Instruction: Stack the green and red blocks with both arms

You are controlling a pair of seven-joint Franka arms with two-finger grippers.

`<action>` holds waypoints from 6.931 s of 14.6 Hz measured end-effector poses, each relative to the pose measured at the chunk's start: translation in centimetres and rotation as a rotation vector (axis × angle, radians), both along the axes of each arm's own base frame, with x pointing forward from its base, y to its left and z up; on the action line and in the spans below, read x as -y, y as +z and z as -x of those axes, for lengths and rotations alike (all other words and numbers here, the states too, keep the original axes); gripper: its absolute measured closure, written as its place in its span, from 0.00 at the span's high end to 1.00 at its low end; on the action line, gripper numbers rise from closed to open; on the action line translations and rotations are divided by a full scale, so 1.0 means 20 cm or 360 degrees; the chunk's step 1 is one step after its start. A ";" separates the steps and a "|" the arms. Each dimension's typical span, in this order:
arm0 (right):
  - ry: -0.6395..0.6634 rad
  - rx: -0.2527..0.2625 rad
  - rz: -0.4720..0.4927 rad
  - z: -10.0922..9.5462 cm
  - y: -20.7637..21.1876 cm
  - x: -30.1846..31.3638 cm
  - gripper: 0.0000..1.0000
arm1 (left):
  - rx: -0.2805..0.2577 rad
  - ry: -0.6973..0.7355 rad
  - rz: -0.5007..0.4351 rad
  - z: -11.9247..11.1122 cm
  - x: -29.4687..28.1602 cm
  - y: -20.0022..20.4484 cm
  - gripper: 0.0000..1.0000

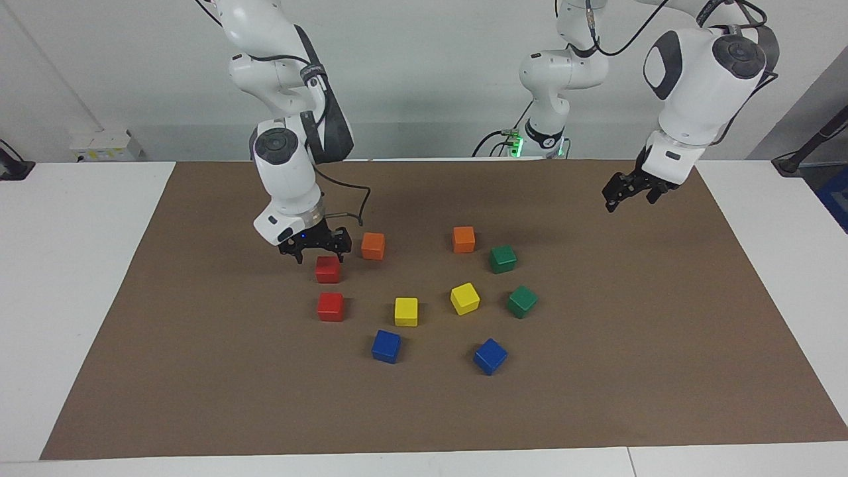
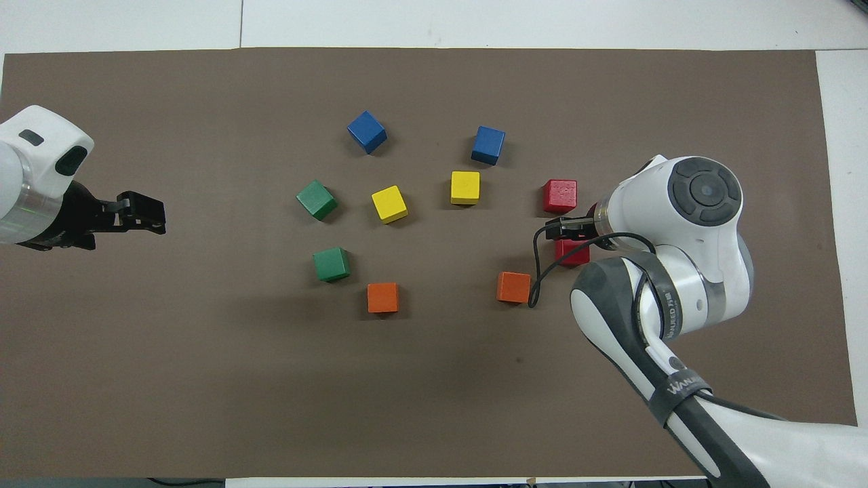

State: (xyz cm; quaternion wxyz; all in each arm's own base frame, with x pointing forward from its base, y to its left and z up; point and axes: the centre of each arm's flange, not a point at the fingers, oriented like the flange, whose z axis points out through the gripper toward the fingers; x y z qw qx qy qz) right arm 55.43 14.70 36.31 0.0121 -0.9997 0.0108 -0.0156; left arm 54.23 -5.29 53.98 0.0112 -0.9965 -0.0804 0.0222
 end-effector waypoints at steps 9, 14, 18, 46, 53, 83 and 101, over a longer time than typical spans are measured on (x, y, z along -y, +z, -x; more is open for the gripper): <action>-0.0001 -0.0024 0.0005 0.04 -0.19 0.01 1.00 | -0.0008 0.0138 0.0027 0.06 0.49 -0.35 1.00; 0.0004 0.0001 -0.0001 0.06 -0.24 0.02 1.00 | 0.0035 0.0227 0.0048 0.15 0.85 -0.71 1.00; 0.0004 0.0003 -0.0001 0.07 -0.25 0.02 0.93 | 0.0030 0.0265 0.0055 0.16 0.97 -0.90 1.00; 0.0164 0.0024 0.0025 -0.26 -0.07 0.91 0.54 | -0.0141 0.0094 0.0019 -0.04 0.47 -0.97 0.56; 0.0164 0.0041 0.0026 -0.29 -0.20 0.91 0.54 | -0.0081 -0.0244 0.0077 -0.23 -0.24 -0.90 0.56; 0.0123 -0.0059 -0.0003 -0.35 0.29 0.43 1.00 | -0.0128 -0.0292 0.0033 -0.30 -0.36 -1.11 1.00; 0.0023 -0.0044 -0.0004 -0.43 -0.12 -0.07 1.00 | -0.0023 0.0842 0.0079 -0.43 0.84 -0.92 1.00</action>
